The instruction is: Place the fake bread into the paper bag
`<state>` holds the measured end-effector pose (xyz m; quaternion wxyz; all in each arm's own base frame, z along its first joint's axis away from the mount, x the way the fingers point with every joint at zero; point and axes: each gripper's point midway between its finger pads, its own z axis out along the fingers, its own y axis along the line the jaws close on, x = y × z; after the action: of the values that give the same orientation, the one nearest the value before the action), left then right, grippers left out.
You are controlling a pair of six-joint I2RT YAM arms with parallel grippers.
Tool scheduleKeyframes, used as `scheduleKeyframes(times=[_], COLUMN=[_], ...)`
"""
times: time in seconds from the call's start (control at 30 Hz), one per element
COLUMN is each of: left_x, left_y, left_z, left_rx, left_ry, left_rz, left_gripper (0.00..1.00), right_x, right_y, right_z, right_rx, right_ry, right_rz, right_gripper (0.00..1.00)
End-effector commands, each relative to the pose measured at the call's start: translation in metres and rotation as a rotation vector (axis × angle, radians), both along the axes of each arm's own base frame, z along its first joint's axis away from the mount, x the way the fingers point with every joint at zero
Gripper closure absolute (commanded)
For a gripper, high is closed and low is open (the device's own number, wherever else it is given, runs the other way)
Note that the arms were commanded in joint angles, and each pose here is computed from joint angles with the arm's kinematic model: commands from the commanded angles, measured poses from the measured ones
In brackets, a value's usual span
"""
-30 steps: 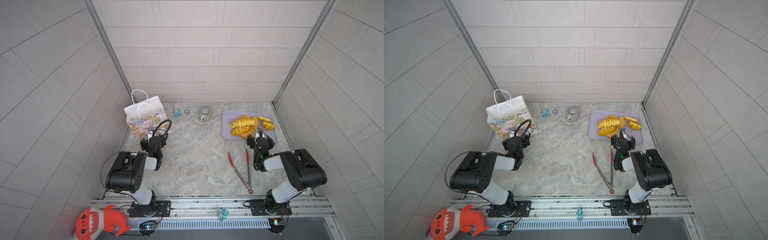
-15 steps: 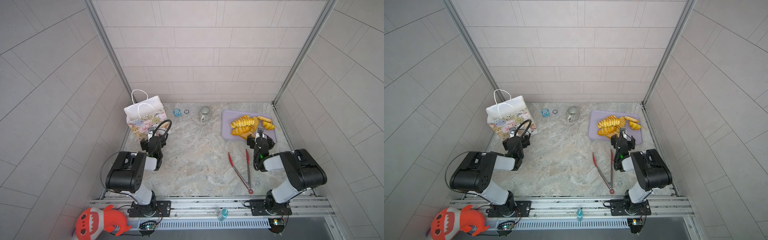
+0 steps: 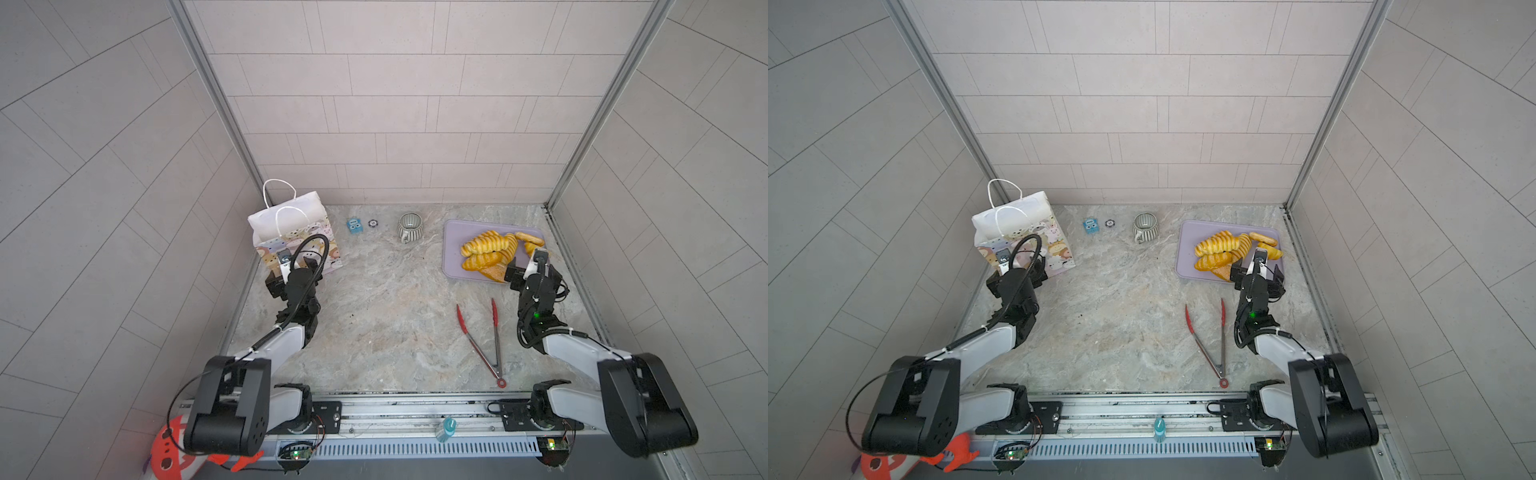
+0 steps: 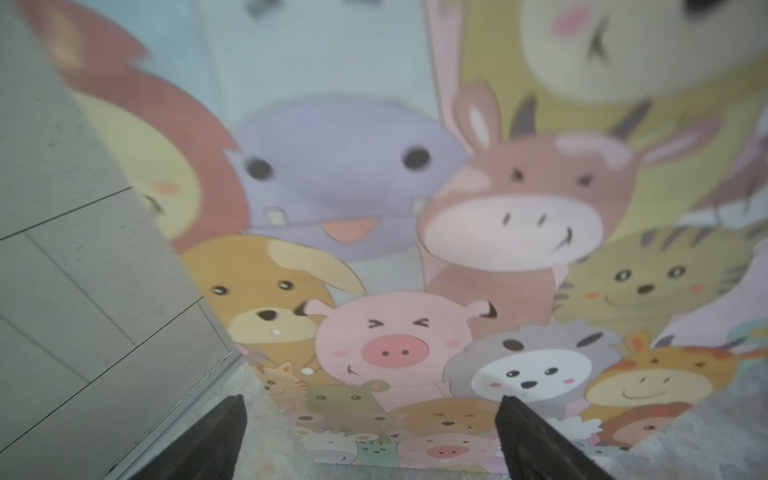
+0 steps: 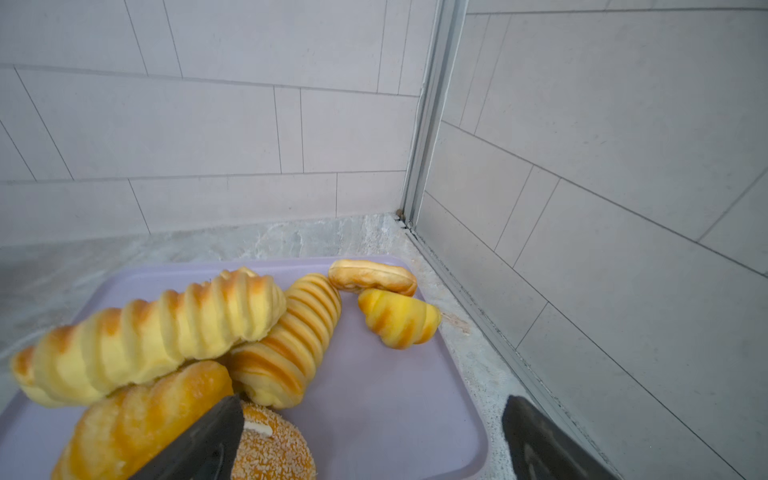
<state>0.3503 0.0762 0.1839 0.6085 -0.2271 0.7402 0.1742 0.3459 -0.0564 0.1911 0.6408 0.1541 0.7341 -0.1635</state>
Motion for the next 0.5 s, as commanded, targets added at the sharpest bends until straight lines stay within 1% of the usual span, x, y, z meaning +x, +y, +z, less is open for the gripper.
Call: scheduleKeyframes(times=[0.0,0.1,0.17,0.2,0.27,0.3,0.37,0.4,0.47], left_x=[-0.026,-0.05,-0.069,-0.072,-0.072,-0.07,-0.069,-0.069,-0.068], left_y=[0.014,0.019,0.021,0.016,-0.002,-0.011,-0.031,-0.038,-0.051], left_z=[0.016,0.033,0.041,0.045,0.053,0.061,0.078,0.084,0.102], left_rx=[-0.103,-0.204,-0.287,-0.319,-0.392,-0.421,-0.465,-0.474,-0.475], left_ry=[0.026,0.034,0.034,0.042,0.064,0.066,0.092,0.113,0.166], left_rz=[0.132,0.204,0.252,0.225,0.107,0.052,-0.063,-0.104,-0.185], left_gripper=[0.0,0.0,0.0,0.0,0.0,0.0,0.0,0.0,0.05], right_x=[-0.025,-0.049,-0.058,-0.061,-0.071,-0.072,-0.073,-0.074,-0.076], right_y=[-0.014,-0.022,-0.017,-0.014,-0.008,-0.001,0.019,0.028,0.042], right_z=[0.009,0.028,0.041,0.047,0.059,0.065,0.082,0.089,0.099], right_rx=[0.111,0.188,0.213,0.227,0.285,0.31,0.357,0.376,0.402], right_ry=[0.046,0.098,0.149,0.162,0.163,0.149,0.109,0.106,0.149], right_rz=[-0.1,-0.179,-0.149,-0.128,-0.1,-0.056,0.08,0.13,0.209], right_gripper=[0.01,0.01,0.01,0.01,0.01,0.02,0.2,0.24,0.27])
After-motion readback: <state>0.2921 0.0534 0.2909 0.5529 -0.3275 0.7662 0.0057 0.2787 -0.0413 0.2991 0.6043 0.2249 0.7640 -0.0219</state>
